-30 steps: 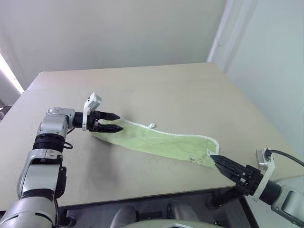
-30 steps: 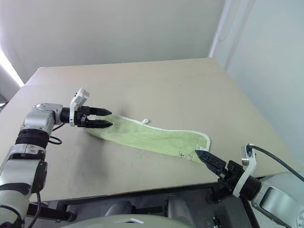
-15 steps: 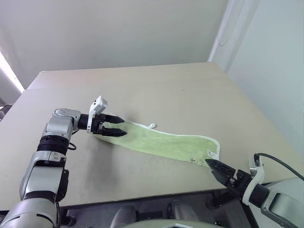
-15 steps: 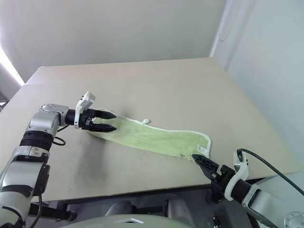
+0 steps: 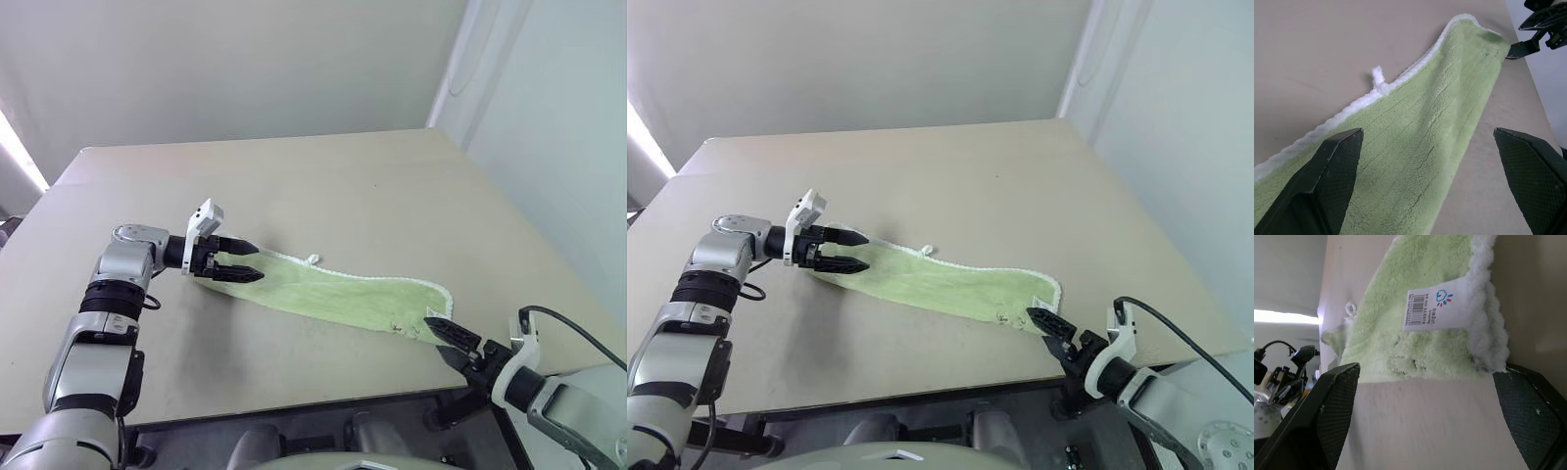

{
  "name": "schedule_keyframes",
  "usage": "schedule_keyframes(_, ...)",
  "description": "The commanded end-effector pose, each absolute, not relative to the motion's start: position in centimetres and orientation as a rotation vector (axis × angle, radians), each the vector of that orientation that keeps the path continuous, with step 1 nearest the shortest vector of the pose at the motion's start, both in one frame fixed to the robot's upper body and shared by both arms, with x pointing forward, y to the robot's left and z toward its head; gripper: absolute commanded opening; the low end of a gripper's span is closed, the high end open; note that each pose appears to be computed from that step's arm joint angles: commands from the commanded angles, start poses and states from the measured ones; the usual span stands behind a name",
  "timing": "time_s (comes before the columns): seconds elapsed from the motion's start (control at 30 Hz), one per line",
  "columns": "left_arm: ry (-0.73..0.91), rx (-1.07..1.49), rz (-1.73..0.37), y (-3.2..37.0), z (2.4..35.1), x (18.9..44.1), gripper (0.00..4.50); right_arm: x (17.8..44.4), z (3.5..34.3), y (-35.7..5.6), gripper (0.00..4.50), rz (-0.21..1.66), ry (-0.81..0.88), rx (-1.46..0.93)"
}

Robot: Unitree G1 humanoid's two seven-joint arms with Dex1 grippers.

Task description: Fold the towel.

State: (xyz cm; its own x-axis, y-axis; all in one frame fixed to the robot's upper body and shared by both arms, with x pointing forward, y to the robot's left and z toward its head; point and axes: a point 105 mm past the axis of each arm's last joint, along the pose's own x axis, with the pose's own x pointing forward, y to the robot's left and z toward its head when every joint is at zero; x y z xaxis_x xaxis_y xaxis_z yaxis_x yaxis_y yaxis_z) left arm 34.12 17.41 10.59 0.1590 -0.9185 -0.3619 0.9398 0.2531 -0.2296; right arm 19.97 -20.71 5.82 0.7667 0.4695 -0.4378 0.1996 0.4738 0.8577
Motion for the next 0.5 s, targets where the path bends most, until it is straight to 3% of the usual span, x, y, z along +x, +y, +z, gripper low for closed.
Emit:
schedule_keyframes(0.03, 0.453, 0.072, -1.328, 17.5, 11.0, 34.2, 4.5, 20.6, 5.4, -21.8, 4.47, 0.108, 0.694, 1.089)
schedule_keyframes(0.13, 0.456, 0.075, -1.32, 17.7, 10.8, 34.2, 4.5, 20.9, 5.4, -21.7, 3.84, 0.1, 0.69, 1.092)
schedule_keyframes(0.47, 0.44, 0.078, -1.283, 17.8, 10.7, 34.6, 4.5, 22.4, 5.8, -23.0, 0.19, 0.014, 0.639, 1.08)
schedule_keyframes(0.5, 0.439, 0.079, -1.28, 17.9, 10.7, 34.7, 4.5, 22.5, 5.9, -23.1, 0.06, 0.009, 0.636, 1.078)
